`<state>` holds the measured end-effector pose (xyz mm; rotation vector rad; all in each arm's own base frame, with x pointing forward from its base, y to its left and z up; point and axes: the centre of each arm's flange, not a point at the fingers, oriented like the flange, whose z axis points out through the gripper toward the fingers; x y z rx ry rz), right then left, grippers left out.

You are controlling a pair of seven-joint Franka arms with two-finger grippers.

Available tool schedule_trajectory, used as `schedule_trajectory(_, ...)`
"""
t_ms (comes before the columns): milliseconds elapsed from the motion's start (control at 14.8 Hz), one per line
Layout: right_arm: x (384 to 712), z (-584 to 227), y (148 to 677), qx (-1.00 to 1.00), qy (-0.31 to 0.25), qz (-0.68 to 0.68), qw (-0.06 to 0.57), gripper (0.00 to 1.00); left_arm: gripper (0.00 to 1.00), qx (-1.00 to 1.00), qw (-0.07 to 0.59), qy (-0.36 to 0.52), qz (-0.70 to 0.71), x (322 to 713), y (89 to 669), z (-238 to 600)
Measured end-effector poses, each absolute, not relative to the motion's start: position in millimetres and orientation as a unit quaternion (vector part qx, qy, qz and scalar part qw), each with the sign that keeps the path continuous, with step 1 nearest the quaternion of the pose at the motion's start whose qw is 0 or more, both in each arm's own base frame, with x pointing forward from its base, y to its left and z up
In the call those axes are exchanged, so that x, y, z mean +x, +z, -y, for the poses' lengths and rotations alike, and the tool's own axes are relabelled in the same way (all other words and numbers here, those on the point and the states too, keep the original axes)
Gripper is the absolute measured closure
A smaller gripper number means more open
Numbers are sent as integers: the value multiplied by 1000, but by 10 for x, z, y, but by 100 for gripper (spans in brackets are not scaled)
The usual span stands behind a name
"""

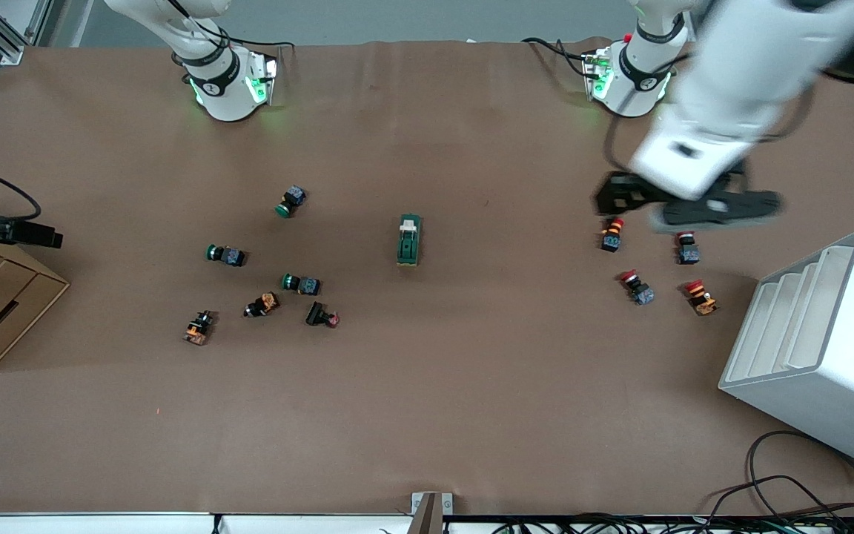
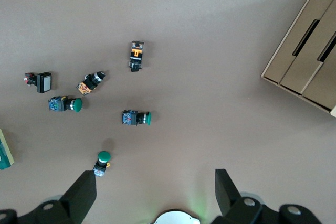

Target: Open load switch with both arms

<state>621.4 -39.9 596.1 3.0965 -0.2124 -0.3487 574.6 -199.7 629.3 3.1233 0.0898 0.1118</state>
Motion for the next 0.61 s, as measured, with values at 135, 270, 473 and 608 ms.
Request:
schedule_trajectory(135,6149,385,5998,992,-110,67,7,0,0,999,21,30,-28,5862,6355,1422)
schedule_trajectory(270,6056,338,6069,993,-104,63,7,0,0,999,15,15,-33,5855,6354,1188)
schedule_trajectory(473,5881,229,6209,994,-95,55,7,0,0,999,6,16,-33,5744,6474,1178)
schedule_trajectory(608,5772,171,6263,994,-95,55,7,0,0,1000,-5,12,-27,5643,6538,1077)
